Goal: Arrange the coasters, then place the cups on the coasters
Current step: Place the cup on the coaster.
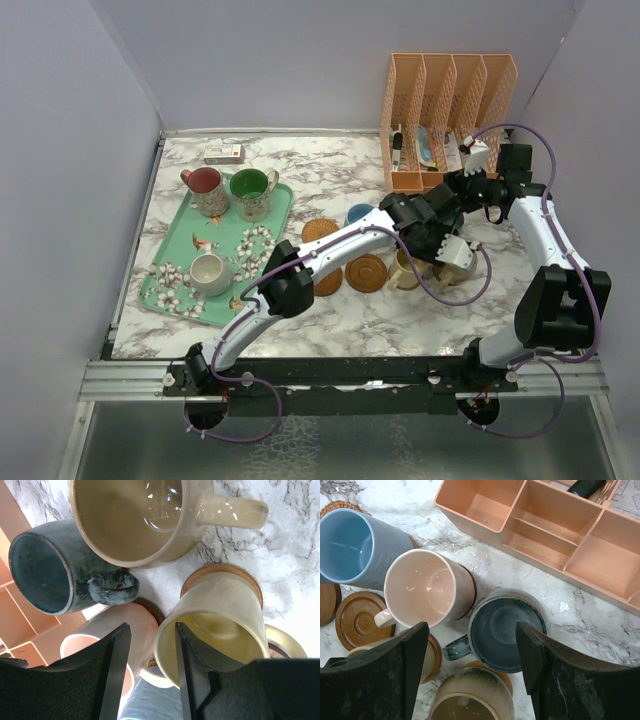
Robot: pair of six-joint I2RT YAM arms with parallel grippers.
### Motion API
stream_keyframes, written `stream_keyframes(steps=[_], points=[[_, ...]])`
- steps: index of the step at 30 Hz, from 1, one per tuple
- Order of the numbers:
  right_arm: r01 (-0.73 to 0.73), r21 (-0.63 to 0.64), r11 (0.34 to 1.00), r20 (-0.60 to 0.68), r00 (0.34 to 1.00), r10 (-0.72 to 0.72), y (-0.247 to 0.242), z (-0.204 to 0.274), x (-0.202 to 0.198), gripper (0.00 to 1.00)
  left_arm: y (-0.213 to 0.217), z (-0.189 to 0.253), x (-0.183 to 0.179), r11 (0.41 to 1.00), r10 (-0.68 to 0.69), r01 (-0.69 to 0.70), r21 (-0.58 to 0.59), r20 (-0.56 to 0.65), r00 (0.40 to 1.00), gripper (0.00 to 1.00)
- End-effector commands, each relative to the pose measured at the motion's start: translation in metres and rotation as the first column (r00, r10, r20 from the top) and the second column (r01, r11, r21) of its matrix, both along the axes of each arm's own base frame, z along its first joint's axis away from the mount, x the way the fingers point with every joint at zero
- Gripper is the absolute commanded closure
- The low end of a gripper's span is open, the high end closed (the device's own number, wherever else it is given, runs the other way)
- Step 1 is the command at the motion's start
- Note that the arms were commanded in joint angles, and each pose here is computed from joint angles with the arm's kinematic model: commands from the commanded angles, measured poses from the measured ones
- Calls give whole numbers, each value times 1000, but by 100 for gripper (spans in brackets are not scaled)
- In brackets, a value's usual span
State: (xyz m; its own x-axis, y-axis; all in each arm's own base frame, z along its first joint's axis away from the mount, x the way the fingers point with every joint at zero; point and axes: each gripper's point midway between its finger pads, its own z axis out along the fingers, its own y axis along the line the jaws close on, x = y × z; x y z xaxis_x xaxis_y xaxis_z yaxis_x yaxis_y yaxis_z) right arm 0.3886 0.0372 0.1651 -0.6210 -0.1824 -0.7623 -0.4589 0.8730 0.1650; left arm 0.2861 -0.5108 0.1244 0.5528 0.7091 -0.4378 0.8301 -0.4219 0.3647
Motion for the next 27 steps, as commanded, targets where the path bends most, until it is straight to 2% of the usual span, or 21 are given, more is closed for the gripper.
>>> stream_keyframes(steps=[1, 27], points=[[-18, 11, 1000, 7, 1000, 18, 1, -2, 2, 29, -14, 5, -10, 999, -28, 27, -41, -15, 999, 56], [-20, 11, 1000, 4, 1000, 20, 1, -3, 2, 29, -21, 5, -10, 999, -16, 15, -51, -8, 1000, 55]])
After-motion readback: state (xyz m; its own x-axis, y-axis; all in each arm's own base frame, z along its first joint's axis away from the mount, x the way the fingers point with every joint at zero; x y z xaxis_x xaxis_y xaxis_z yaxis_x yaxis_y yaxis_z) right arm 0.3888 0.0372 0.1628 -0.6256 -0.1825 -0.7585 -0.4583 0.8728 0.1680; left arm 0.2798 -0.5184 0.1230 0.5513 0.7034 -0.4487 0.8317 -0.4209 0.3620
